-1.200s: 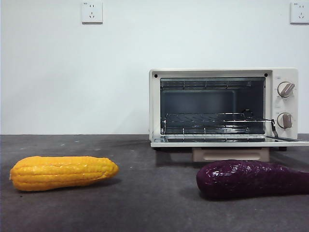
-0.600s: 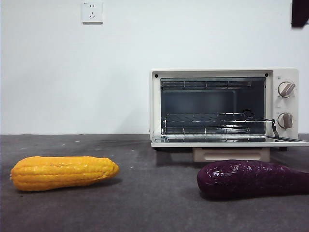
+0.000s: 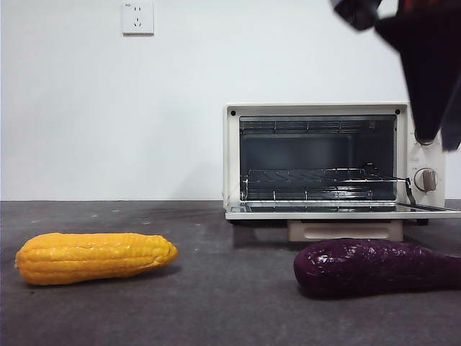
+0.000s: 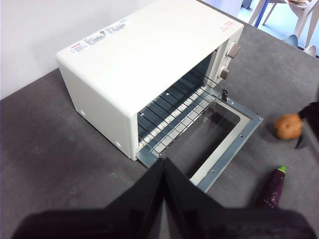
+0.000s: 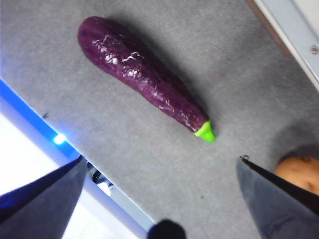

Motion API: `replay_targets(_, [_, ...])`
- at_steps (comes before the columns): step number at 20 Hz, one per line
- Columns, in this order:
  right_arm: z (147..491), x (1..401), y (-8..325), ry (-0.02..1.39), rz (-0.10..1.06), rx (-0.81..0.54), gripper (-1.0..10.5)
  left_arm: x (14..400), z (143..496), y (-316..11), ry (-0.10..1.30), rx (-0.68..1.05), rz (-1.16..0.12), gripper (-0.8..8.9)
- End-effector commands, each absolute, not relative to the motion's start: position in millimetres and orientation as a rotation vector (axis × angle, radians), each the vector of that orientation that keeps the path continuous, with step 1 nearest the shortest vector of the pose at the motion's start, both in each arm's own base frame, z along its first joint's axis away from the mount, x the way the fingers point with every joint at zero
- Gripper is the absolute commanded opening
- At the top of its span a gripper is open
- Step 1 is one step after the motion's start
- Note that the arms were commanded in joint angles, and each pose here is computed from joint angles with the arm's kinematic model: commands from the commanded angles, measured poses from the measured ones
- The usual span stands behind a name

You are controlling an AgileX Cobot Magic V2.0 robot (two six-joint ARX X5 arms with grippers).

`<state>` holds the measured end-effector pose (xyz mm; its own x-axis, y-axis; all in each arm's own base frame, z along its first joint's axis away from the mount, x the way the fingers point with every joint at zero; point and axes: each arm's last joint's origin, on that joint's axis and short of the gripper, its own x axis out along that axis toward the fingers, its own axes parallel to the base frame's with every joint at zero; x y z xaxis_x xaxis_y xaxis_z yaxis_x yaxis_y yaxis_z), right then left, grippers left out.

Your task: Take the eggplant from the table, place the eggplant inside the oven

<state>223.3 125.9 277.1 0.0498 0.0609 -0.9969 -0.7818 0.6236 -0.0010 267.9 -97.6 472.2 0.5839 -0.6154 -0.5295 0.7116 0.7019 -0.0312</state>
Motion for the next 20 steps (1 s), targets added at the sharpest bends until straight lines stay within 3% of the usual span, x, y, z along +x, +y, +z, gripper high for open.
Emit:
replay_targets(1, [263.8, 231.5, 130.9, 1.431, 0.732, -0.683, 5.0, 265.6, 471.9, -95.8, 0.541, 0.203, -0.785, -0.06])
replay_targets(7, [234.3, 240.5, 150.5, 1.531, 0.794, -0.700, 5.0, 263.4, 472.1, -95.4, 0.548, 0.202, -0.786, -0.06])
replay_targets(14, [219.6, 230.7, 204.8, 1.334, 0.935, -0.833, 5.0, 262.2, 471.5, -96.0, 0.556, 0.188, -0.822, -0.06])
replay_targets(20, [189.8, 238.6, 212.1, 1.422, 0.893, -0.906, 5.0, 260.8, 469.7, -95.6, 0.581, 0.185, -0.824, -0.06])
